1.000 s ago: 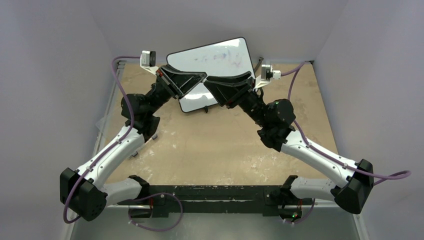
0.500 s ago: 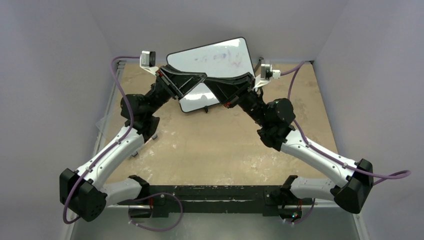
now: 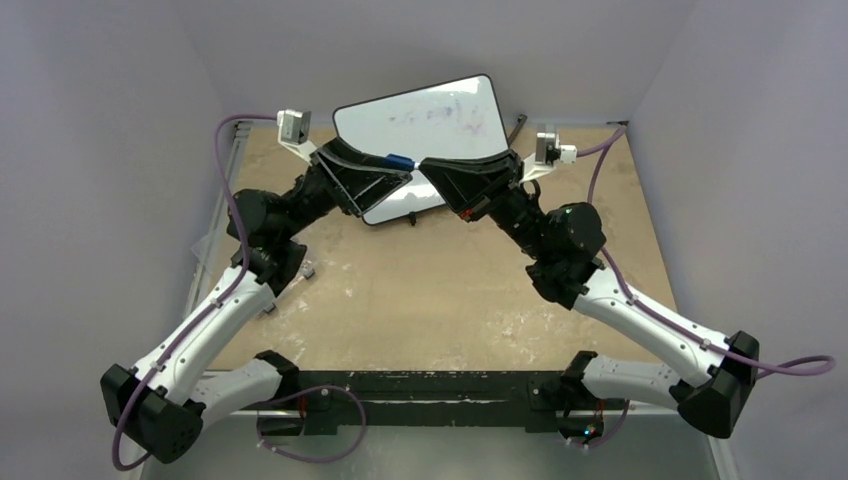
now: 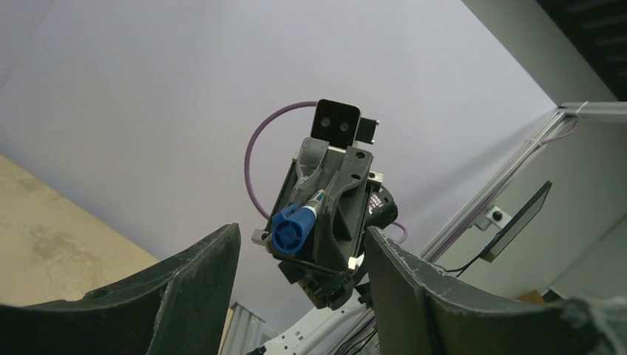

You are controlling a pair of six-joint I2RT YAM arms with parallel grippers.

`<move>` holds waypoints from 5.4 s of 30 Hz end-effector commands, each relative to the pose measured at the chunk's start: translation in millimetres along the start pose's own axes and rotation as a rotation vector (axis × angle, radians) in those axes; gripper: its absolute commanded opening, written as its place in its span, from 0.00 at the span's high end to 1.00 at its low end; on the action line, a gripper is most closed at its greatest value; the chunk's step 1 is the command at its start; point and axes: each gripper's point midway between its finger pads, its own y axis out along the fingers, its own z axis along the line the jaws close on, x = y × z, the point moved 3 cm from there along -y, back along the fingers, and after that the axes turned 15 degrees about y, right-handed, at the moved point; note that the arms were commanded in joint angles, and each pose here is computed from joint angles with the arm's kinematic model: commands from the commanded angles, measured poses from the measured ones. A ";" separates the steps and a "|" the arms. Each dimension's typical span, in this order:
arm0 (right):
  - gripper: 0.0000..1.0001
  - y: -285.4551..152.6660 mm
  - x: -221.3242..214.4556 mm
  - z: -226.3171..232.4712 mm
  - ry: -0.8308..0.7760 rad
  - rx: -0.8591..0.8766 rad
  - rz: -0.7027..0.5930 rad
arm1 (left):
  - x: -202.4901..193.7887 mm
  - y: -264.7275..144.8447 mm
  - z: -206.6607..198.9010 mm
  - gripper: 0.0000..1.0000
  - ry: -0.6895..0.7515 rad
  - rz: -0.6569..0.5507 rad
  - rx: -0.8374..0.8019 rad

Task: Write a sentence on the whiteboard
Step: Open the whiteboard marker at the center of the board, then place the pen cap at the center of the board.

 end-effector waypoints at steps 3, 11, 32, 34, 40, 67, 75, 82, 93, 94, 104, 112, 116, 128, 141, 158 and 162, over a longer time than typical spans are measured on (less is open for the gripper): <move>1.00 -10.0 13.6 11.0 -0.023 -0.009 -0.036 | 11.7 -5.5 -18.6 0.42 0.147 0.027 -0.001; 1.00 -9.7 6.0 7.4 -0.007 -0.008 -0.008 | 14.9 -0.8 -18.1 0.52 0.143 0.009 -0.018; 1.00 -12.0 -5.6 1.4 0.011 -0.024 0.047 | 21.6 -0.7 -20.9 0.71 0.156 -0.022 -0.024; 1.00 -13.5 -5.9 1.0 0.014 -0.026 0.046 | 22.0 -2.4 -21.4 0.65 0.159 -0.024 -0.023; 1.00 -15.9 -6.2 1.5 0.014 -0.027 0.047 | 22.8 -2.9 -23.0 0.91 0.157 -0.027 -0.030; 1.00 -50.7 -14.5 -24.0 0.198 -0.219 0.012 | -12.5 -47.9 -7.0 1.00 0.352 0.068 0.089; 1.00 -62.2 -2.3 -22.2 0.172 -0.263 -0.016 | -9.0 -53.4 -5.5 1.00 0.394 0.074 0.133; 1.00 -68.8 4.4 -16.5 0.156 -0.269 -0.022 | -2.1 -54.6 -8.2 1.00 0.377 0.058 0.134; 1.00 -86.3 15.9 -16.5 0.093 -0.346 -0.041 | -0.3 -63.4 2.0 1.00 0.402 0.093 0.229; 1.00 -89.2 17.0 -18.8 0.080 -0.368 -0.043 | -2.2 -66.0 8.1 1.00 0.400 0.112 0.269; 1.00 -120.1 31.4 -45.6 -0.055 -0.602 -0.082 | -68.0 -106.6 60.3 1.00 0.296 0.368 0.460; 1.00 -126.6 29.1 -55.9 -0.091 -0.665 -0.063 | -137.6 -126.1 103.5 1.00 0.166 0.540 0.502; 1.00 -126.4 24.6 -61.0 -0.082 -0.671 -0.058 | -172.3 -121.6 124.1 1.00 0.080 0.569 0.472; 1.00 -131.3 19.3 -68.5 -0.082 -0.691 -0.052 | -255.1 -126.2 166.1 1.00 -0.167 0.669 0.416; 1.00 -126.5 13.9 -69.3 -0.088 -0.674 -0.017 | -304.0 -125.1 170.7 1.00 -0.300 0.702 0.339; 1.00 -134.7 17.3 -73.2 -0.081 -0.717 -0.047 | -333.3 -149.3 187.6 0.75 -0.250 0.838 0.501; 1.00 -135.4 17.4 -73.0 -0.080 -0.718 -0.049 | -335.6 -153.2 189.3 0.61 -0.243 0.849 0.516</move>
